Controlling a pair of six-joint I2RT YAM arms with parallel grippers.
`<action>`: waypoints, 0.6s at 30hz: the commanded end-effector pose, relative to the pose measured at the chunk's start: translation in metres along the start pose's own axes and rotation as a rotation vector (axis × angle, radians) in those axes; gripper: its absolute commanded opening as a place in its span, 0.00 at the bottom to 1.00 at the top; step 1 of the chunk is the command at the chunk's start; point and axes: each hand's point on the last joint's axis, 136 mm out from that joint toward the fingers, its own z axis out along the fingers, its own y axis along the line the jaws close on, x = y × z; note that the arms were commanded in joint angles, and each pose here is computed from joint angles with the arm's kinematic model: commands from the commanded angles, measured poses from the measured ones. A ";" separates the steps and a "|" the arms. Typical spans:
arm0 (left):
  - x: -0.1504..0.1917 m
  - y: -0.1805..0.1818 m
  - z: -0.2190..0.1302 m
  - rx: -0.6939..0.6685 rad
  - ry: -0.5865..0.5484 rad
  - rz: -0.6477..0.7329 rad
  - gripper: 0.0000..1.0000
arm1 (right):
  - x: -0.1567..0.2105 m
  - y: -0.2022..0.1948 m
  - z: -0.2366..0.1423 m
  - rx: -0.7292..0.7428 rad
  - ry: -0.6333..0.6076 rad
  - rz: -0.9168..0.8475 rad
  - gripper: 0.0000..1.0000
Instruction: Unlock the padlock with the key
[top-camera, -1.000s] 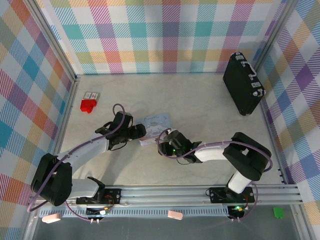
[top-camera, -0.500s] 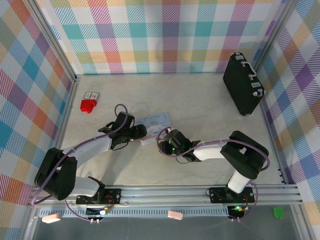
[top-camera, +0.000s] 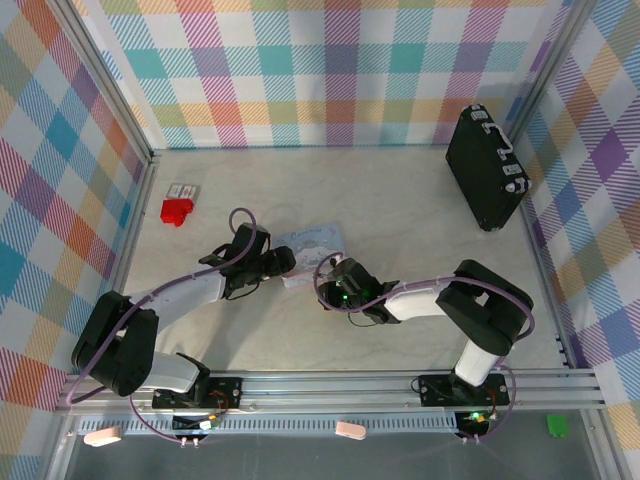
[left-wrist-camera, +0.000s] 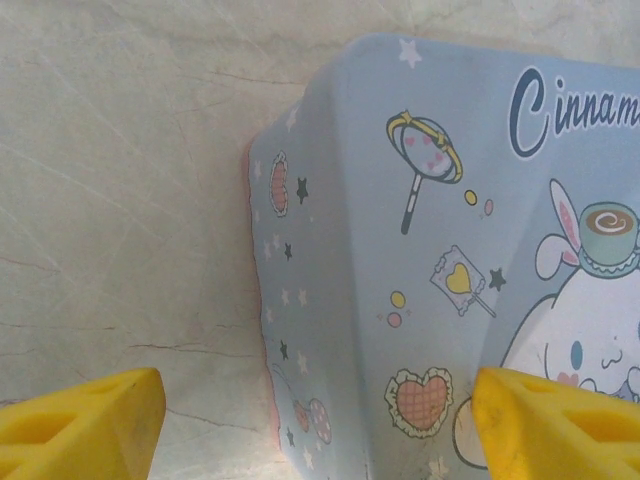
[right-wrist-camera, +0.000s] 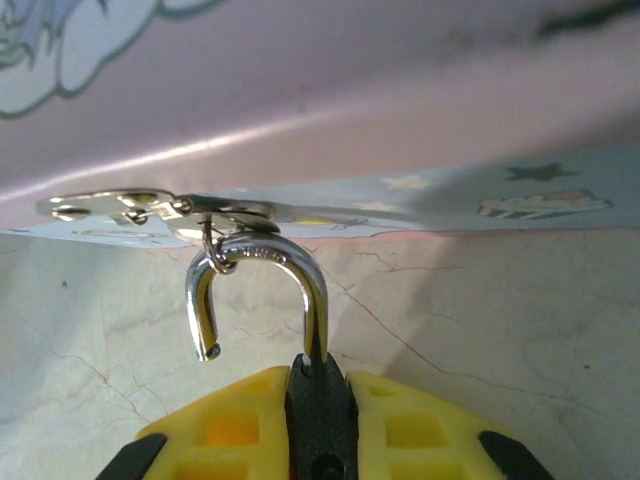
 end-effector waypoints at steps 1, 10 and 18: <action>0.026 0.040 0.010 -0.129 0.066 -0.057 0.78 | 0.000 0.007 -0.003 -0.028 -0.005 0.072 0.07; 0.034 0.046 0.005 -0.123 0.037 -0.148 0.78 | -0.013 0.001 -0.005 -0.013 -0.090 0.219 0.00; 0.040 0.044 0.000 -0.122 0.009 -0.174 0.79 | -0.017 -0.017 -0.009 0.020 -0.173 0.366 0.00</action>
